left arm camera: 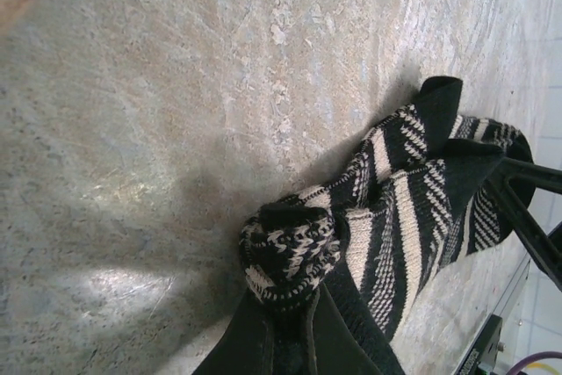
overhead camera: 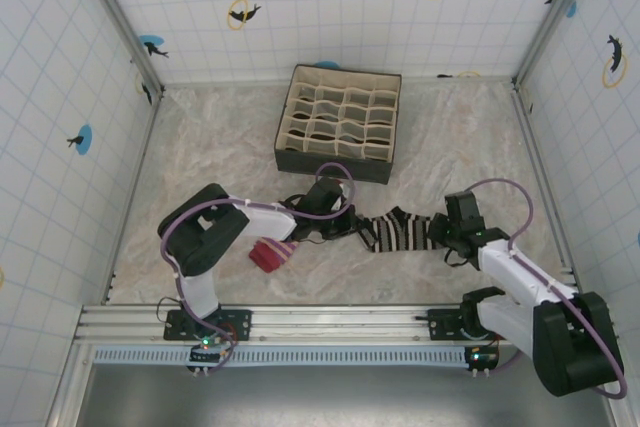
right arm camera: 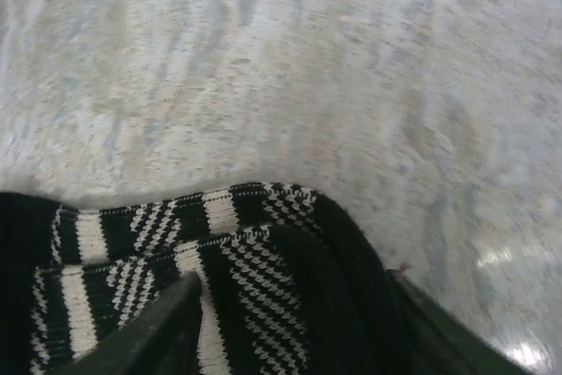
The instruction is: Roll the socks
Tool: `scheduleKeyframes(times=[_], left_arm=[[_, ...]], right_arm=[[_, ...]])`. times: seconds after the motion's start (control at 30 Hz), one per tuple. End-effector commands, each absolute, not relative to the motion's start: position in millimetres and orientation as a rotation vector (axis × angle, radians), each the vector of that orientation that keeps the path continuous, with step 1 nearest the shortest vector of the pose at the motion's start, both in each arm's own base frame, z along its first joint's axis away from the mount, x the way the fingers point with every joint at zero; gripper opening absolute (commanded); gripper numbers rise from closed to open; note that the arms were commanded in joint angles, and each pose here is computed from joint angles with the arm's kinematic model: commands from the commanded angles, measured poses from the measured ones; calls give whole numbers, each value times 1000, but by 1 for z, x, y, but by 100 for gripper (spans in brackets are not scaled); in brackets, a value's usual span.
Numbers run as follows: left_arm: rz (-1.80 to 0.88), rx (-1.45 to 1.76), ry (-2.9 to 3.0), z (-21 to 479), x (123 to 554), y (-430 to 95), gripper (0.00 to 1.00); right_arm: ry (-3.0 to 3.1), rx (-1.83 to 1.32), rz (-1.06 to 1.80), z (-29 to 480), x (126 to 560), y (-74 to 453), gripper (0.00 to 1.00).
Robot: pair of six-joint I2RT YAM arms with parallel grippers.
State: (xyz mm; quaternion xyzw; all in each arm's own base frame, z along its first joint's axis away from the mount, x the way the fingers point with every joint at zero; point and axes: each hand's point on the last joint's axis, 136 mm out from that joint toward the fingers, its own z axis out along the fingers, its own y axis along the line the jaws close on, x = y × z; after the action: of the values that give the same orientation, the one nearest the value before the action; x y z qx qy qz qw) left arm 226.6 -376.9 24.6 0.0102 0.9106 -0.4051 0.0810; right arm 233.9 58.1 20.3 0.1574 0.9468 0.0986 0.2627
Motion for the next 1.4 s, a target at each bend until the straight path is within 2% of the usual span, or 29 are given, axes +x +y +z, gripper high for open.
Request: scheduleKeyframes(times=[0.0,0.07,0.2,0.5,0.7,0.87,0.97,1.1,1.2,1.33,1.37], left_arm=[[-1185,34,2751,24,220,-365,0],[-1204,25,2735,28,219,-364,0],[-1230,-3,2678,37,217,-356,0],[-1264,36,2576,53,206,-346,0],[-1192,-22,2628,36,200,-340,0],[-1064,-147,2654,22,205,-323,0],[-1017,-191,2657,17,206,-317,0],[-987,-203,2659,15,206,-318,0],[-970,-213,2662,14,206,-319,0],[-960,-242,2676,15,207,-321,0],[-961,-250,2679,16,207,-322,0]], right_arm=[[2560,382,360,15,236,70,36],[2547,369,377,17,244,74,20],[2541,346,370,20,264,79,0],[2543,259,430,26,323,113,0],[2540,155,434,26,348,141,0],[2515,87,467,28,356,150,12],[2489,24,506,37,356,157,33],[2436,-70,525,58,356,163,54],[2378,-125,532,79,352,164,75],[2291,-214,494,105,331,166,92],[2266,-248,480,109,322,168,94]])
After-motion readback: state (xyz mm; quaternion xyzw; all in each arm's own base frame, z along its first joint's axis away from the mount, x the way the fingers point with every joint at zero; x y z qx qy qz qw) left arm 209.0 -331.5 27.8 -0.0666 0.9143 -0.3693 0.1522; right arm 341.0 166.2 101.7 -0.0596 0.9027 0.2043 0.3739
